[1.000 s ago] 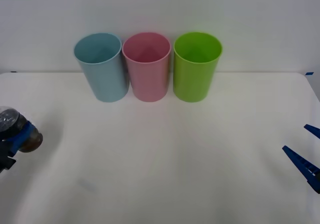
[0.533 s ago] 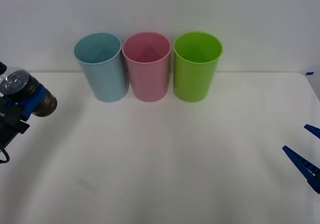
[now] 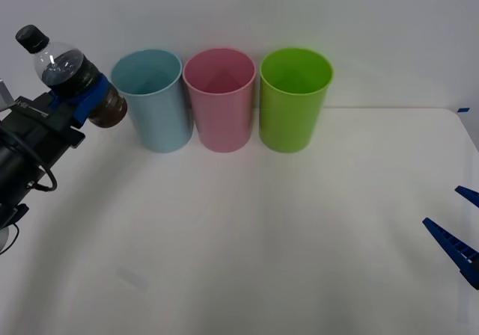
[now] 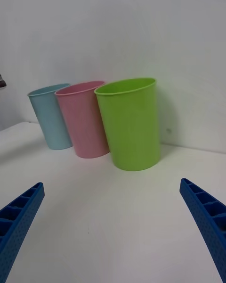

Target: Grasp the object on the table and drop it into the matching bin: aluminum can to the light blue bin, PET bottle to the pink bin.

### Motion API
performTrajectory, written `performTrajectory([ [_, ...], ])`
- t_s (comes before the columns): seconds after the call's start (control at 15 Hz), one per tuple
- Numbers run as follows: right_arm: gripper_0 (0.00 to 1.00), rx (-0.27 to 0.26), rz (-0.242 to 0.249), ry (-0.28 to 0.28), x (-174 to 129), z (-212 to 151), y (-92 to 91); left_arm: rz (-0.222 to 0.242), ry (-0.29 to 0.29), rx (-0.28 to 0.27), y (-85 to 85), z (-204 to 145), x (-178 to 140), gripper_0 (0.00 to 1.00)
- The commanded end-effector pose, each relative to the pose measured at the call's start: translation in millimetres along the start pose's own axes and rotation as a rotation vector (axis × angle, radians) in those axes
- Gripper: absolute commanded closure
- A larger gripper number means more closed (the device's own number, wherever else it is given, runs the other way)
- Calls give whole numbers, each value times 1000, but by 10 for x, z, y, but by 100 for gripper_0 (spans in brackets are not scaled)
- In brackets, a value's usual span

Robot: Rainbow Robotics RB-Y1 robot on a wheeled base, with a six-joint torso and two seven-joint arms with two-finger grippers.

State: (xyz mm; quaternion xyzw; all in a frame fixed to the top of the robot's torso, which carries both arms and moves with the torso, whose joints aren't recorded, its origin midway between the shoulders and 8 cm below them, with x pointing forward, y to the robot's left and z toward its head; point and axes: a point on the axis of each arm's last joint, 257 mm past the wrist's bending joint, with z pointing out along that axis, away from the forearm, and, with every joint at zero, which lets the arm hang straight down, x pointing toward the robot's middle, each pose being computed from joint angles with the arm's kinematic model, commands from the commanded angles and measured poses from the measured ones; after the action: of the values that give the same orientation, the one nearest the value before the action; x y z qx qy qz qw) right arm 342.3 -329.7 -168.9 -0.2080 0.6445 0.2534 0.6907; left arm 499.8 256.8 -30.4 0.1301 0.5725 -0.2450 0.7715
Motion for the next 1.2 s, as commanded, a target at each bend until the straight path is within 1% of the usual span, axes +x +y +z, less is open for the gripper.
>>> performTrajectory([
  [0.07,0,0,0,0,0,0,0,-4,-10,-3,-124,321,-14,100],
  [0.27,0,0,0,0,0,0,0,-38,-14,18,-331,768,16,100],
  [0.4,0,0,0,0,0,0,0,-38,-1,40,-372,1041,65,100],
  [0.6,0,0,0,0,0,0,0,-29,20,54,-358,1429,99,100],
  [0.87,0,0,0,0,0,0,0,-32,35,56,-368,1883,114,100],
  [1.13,0,0,0,0,0,0,0,-37,59,58,-438,2165,197,100],
  [1.2,0,0,0,0,0,0,0,-36,61,61,-479,2224,200,100],
])
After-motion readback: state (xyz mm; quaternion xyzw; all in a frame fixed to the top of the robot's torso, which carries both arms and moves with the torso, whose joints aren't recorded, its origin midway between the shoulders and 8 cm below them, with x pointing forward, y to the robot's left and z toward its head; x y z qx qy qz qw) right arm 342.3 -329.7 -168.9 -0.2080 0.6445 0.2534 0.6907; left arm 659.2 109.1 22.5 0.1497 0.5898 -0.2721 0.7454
